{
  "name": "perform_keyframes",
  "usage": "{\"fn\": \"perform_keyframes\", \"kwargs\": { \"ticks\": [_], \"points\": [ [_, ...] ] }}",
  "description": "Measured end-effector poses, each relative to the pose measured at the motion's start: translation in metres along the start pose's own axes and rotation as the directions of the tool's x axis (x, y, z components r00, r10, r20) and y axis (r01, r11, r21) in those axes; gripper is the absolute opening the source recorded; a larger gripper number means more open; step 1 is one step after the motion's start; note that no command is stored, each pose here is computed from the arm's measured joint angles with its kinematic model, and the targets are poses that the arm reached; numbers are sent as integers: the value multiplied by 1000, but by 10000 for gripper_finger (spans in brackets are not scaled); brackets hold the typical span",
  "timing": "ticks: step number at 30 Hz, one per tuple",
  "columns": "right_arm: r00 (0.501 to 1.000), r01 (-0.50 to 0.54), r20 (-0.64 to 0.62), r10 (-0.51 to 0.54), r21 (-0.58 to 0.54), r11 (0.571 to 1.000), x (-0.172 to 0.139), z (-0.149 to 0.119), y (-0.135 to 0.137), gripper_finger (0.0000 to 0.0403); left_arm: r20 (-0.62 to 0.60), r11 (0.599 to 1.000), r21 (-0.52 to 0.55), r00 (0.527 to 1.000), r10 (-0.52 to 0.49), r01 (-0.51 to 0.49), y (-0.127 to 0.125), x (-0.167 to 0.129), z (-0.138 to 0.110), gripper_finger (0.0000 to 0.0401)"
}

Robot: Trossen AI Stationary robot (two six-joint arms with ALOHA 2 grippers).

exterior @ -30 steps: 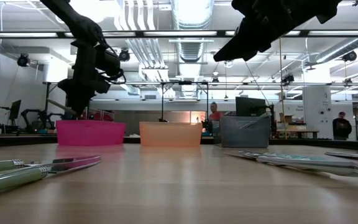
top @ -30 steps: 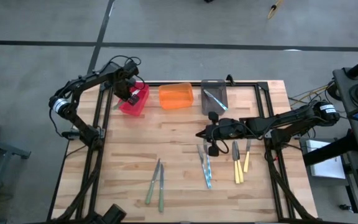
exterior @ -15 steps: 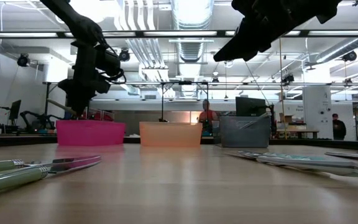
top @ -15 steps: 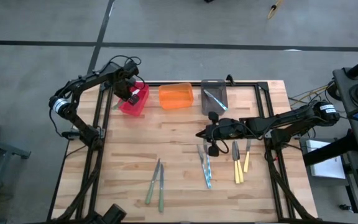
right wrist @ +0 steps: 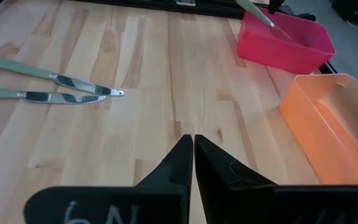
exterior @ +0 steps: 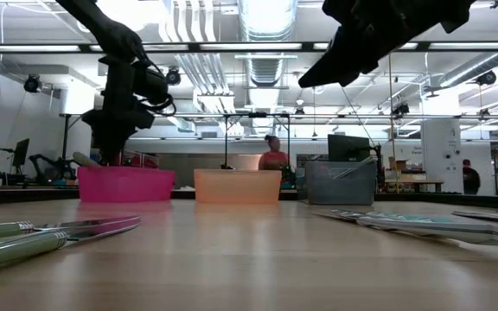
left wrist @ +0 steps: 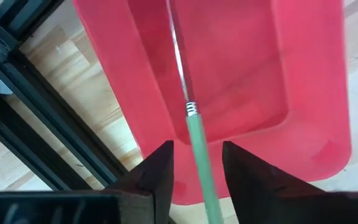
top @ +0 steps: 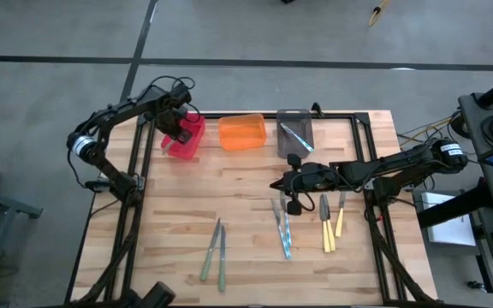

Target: Sort silverware by color (type)

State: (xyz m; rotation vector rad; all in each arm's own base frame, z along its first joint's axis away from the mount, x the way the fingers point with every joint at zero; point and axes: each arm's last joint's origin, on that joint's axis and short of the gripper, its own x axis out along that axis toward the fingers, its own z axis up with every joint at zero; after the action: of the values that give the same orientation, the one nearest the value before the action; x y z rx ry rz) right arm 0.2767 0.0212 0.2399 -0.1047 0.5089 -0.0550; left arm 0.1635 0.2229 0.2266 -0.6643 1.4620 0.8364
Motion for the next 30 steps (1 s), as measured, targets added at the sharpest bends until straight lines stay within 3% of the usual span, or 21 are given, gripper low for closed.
{"fn": "perform_keyframes", "kwargs": {
  "ticks": [5,9,12,16,24,27,30],
  "points": [
    [1000,0,-3,0,33,999,0,0,0,9,149,999,49,989,-14,7,-15,-22,-4,120],
    [1000,1,1,-1,107,994,0,0,0,9,353,992,126,933,-71,28,-40,-53,-20,116],
    [1000,18,11,-21,194,981,0,1,-1,9,501,977,205,850,-161,64,-65,-74,-41,115],
    [1000,19,-3,-19,328,944,5,-2,3,9,644,936,336,700,-309,103,-99,-92,-76,115],
    [995,18,-93,37,528,849,31,-18,26,9,773,848,528,384,-504,51,-151,-93,-142,115],
    [982,56,-178,59,575,816,37,-19,34,9,792,832,555,307,-527,-6,-163,-85,-159,115],
    [955,122,-289,70,594,795,38,-16,42,9,804,823,564,272,-528,-68,-169,-79,-169,115]
  ]
}}
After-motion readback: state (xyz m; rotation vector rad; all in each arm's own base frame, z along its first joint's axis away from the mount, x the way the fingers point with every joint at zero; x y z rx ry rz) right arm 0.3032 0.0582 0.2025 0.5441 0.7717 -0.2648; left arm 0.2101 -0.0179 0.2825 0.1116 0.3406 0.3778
